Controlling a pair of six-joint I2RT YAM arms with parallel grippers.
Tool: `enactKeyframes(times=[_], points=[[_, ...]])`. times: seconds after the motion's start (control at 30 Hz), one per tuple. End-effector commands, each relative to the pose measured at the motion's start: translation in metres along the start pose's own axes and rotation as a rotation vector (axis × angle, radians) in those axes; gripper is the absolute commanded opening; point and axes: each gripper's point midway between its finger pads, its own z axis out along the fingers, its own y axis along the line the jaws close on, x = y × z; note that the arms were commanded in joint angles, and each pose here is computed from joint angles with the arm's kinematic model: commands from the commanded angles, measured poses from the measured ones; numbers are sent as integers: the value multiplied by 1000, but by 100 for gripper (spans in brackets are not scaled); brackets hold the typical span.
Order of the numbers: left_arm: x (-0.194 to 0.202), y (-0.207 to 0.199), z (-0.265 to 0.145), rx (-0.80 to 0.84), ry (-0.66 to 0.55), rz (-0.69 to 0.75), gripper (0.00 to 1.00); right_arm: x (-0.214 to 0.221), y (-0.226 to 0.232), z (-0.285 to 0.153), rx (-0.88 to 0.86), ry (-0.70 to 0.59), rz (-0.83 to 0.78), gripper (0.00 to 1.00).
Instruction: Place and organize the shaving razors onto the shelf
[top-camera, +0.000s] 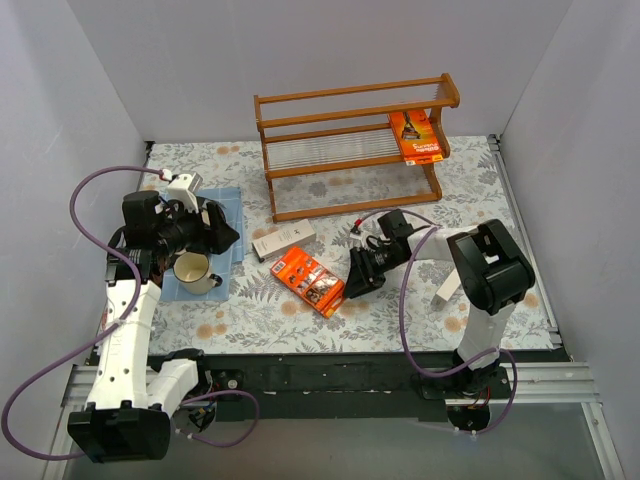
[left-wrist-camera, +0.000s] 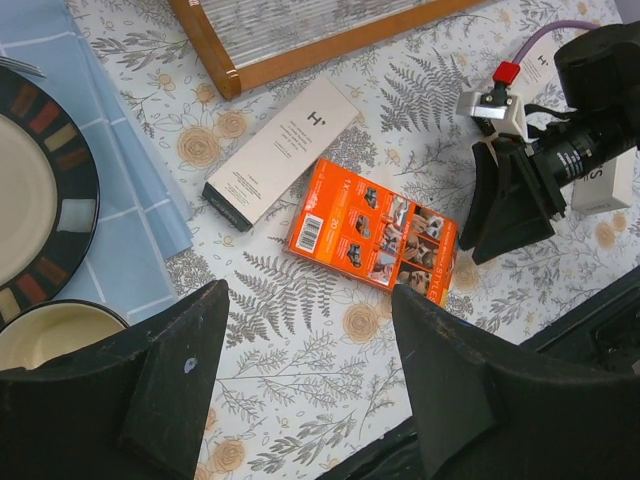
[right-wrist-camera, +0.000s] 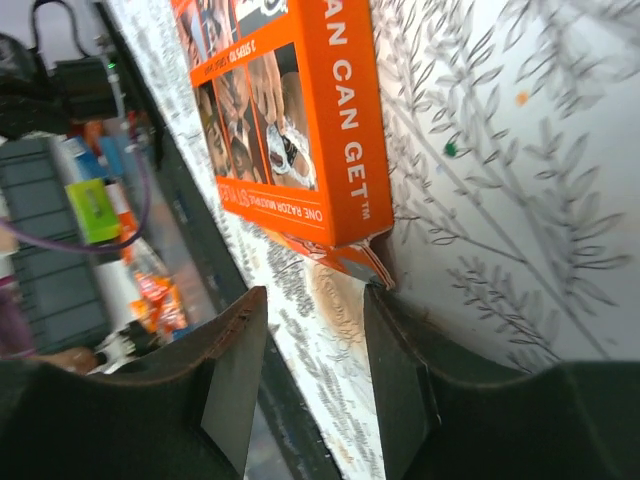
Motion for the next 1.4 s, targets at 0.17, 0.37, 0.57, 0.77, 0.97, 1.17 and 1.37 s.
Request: enactKeyframes(times=[0.17, 0.37, 0.57, 0.77, 0.97, 1.17, 1.37], points=[[40, -63, 0, 341, 138, -31, 41, -30, -57, -29, 397, -78, -195, 55], [81, -96, 36, 421, 313, -70, 0, -36, -59, -26, 376, -78, -245, 59], [126, -95, 75, 287, 500, -249, 0, -19, -56, -13, 306, -46, -187, 58], [179, -72, 89, 102, 617, -409, 0, -8, -53, -5, 261, -41, -154, 56], [203, -56, 103, -15, 639, -471, 0, 0, -47, 12, 211, -6, -139, 52], [206, -58, 132, -22, 611, -437, 0, 7, -51, 19, 240, 25, -102, 52], [224, -55, 152, -74, 668, -432, 0, 21, -60, 12, 306, 52, -76, 54]])
